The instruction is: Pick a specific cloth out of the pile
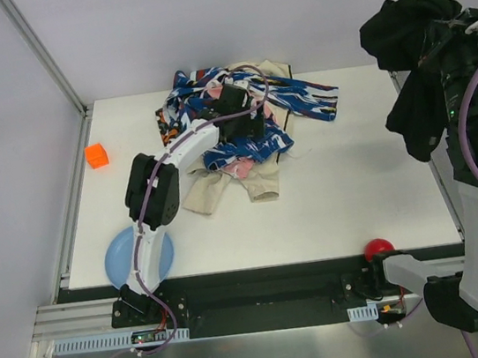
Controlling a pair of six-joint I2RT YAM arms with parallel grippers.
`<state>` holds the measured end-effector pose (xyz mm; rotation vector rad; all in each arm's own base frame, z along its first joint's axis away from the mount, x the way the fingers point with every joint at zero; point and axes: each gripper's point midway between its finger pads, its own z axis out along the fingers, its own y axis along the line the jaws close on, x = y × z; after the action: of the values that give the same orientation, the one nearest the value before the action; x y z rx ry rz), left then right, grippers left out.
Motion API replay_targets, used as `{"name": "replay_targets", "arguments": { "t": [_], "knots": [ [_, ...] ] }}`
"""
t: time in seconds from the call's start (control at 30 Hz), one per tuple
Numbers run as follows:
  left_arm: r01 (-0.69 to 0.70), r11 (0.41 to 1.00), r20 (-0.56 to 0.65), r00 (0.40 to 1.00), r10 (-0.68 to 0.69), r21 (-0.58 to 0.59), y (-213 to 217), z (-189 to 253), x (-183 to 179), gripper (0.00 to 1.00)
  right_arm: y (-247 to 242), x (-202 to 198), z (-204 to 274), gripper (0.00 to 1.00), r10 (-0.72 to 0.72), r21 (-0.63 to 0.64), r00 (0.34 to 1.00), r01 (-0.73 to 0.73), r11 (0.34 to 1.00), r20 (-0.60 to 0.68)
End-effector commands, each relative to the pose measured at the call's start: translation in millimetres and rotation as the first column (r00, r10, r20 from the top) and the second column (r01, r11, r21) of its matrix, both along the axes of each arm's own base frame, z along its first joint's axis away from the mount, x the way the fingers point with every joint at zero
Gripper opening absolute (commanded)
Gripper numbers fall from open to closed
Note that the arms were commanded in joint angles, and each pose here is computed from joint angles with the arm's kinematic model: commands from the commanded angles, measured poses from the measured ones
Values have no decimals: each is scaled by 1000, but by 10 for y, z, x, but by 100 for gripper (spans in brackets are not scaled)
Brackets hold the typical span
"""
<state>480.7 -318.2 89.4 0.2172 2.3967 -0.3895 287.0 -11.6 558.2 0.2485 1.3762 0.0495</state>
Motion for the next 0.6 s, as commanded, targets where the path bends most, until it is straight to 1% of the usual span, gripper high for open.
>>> {"name": "replay_targets", "arguments": {
  "t": [0.0, 0.13, 0.27, 0.33, 0.43, 0.47, 0.57],
  "knots": [
    [-40, 991, -154, 986, 60, 131, 515, -365, -208, 99, -152, 57, 78, 1, -77, -76, 997, 76, 994, -19],
    [4, 998, -70, 998, 0, 59, 450, 230, -243, 99, -279, 141, -56, 1, -147, -95, 987, 141, 985, -59],
    [33, 999, 27, 999, -33, 1, 495, 862, -391, 99, -429, 189, -279, 1, -226, -113, 967, 213, 971, -115],
    [60, 997, 60, 997, -58, -45, 506, 1143, -549, 99, -452, 213, -412, 1, -236, -120, 961, 220, 968, -143],
    [88, 992, 88, 993, -80, -94, 555, 1416, -805, 99, -481, 293, -697, 0, -247, -126, 949, 225, 966, -196],
    [101, 989, 104, 991, -90, -110, 561, 1523, -906, 99, -494, 342, -871, 1, -252, -132, 940, 226, 965, -230],
    [123, 985, 126, 986, -108, -122, 611, 1650, -1188, 99, -528, 453, -1331, 1, -262, -130, 914, 232, 964, -311]
  ]
}}
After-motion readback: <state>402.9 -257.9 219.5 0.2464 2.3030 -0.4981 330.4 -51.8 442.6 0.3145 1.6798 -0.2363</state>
